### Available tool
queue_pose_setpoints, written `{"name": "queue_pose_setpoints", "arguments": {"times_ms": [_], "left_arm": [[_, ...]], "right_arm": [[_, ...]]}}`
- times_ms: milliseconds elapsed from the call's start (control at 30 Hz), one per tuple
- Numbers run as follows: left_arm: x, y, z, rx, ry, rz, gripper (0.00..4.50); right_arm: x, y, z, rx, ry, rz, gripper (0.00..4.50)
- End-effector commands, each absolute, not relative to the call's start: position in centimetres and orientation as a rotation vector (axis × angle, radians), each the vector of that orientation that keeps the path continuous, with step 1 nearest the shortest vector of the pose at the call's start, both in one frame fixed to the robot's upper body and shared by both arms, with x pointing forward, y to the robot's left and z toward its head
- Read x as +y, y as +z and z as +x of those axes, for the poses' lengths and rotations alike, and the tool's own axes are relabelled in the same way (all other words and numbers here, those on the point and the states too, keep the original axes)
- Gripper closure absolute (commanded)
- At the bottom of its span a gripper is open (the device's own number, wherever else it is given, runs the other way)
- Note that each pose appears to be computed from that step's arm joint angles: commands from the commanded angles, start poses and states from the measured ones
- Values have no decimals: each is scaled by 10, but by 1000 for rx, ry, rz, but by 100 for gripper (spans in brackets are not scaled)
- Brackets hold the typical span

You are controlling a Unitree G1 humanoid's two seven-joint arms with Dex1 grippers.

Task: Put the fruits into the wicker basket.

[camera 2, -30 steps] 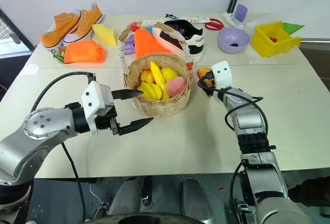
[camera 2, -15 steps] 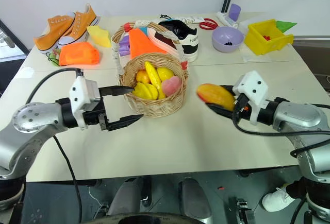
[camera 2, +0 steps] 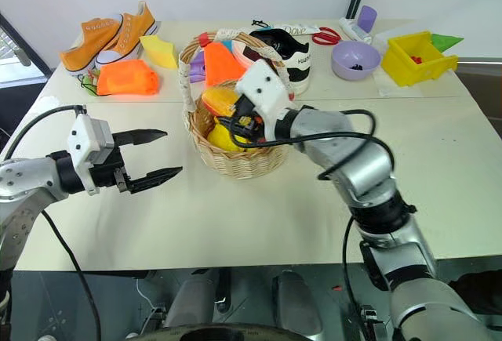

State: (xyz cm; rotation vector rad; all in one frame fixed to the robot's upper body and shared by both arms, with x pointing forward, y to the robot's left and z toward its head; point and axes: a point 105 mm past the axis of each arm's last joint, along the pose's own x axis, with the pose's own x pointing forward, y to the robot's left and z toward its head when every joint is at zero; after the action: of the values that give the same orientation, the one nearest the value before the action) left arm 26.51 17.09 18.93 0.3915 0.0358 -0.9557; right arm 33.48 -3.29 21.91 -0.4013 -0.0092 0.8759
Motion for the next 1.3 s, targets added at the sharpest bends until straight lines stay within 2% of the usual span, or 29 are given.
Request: {"name": "queue_pose_setpoints", "arguments": {"times_ms": [33, 233, 300, 467, 667, 767, 1000, 1167, 1300], "left_arm": [[168, 200, 261, -18, -939, 424, 33], [164, 201, 259, -33, -940, 405, 33], [158, 201, 257, -45, -959, 396, 33], [147, 202, 259, -68, -985, 373, 33], [145, 201, 262, -63, -992, 367, 33], [145, 201, 263, -65, -991, 366, 33], [146, 200, 260, -67, -975, 365, 33], [146, 199, 261, -67, -973, 364, 33], [144, 199, 263, -69, -984, 363, 33]], "right_arm": [[-36, 246, 325, -158, 871, -439, 4], [-73, 251, 277, -205, 1007, -465, 4], [-88, 251, 271, -179, 997, -432, 4], [-124, 246, 302, -135, 738, -439, 4], [-112, 240, 346, -148, 563, -311, 4], [-108, 238, 359, -148, 514, -251, 84], [-123, 240, 369, -142, 445, -189, 432], [-151, 259, 356, -196, 446, -246, 440], [-228, 282, 346, -203, 255, -290, 440]]}}
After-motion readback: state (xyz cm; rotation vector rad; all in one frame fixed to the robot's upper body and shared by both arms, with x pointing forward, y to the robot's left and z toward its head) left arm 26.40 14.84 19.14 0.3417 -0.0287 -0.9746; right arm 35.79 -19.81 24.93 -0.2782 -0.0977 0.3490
